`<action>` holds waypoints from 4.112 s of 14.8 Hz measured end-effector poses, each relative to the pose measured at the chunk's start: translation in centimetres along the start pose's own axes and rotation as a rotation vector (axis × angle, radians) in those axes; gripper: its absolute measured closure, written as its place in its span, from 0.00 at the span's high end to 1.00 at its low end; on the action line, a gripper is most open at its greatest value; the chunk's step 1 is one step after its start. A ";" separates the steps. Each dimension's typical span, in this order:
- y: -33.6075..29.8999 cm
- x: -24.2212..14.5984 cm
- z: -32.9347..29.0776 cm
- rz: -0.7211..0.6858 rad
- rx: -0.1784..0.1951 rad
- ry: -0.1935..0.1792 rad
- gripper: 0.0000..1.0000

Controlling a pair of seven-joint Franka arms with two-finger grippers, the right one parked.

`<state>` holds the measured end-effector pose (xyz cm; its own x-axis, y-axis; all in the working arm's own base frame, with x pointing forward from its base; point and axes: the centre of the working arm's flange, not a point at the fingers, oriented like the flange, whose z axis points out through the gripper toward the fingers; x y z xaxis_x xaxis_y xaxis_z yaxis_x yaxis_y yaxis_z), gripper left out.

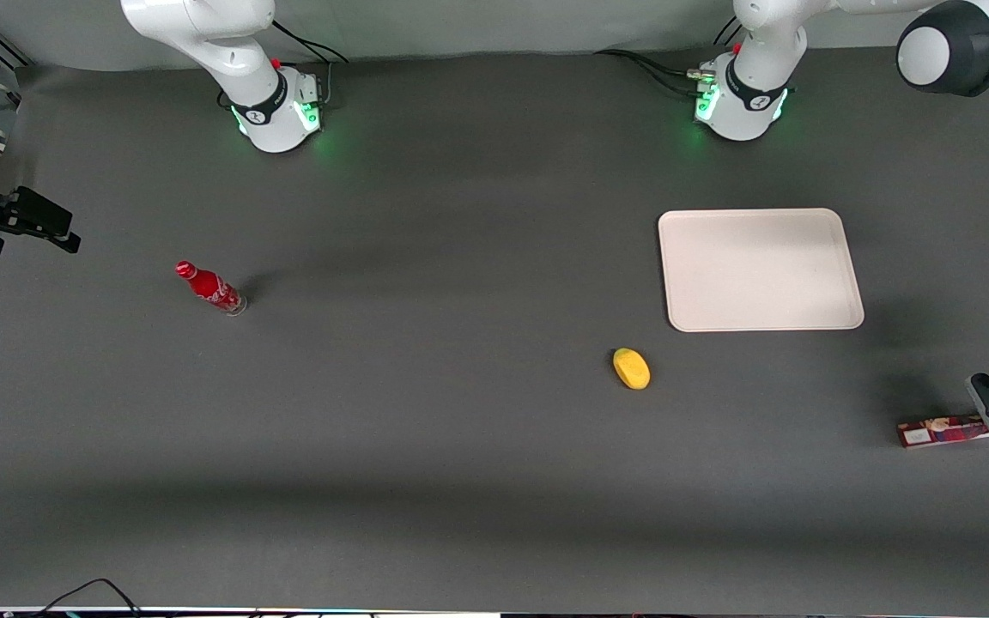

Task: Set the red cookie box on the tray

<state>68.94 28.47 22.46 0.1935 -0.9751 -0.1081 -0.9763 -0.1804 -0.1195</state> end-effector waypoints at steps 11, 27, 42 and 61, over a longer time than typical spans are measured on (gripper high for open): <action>1.5 -5.2 -15.4 -0.341 -0.058 -0.023 0.05; 21.2 7.6 -20.2 -1.309 -0.314 -0.220 0.05; 29.9 10.7 -6.3 -1.416 -0.254 -0.135 0.12; 15.5 11.9 -29.0 -1.376 -0.160 -0.097 1.00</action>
<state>53.31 10.36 47.98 0.9979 0.0082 -0.0650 0.0035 -0.9974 -0.0725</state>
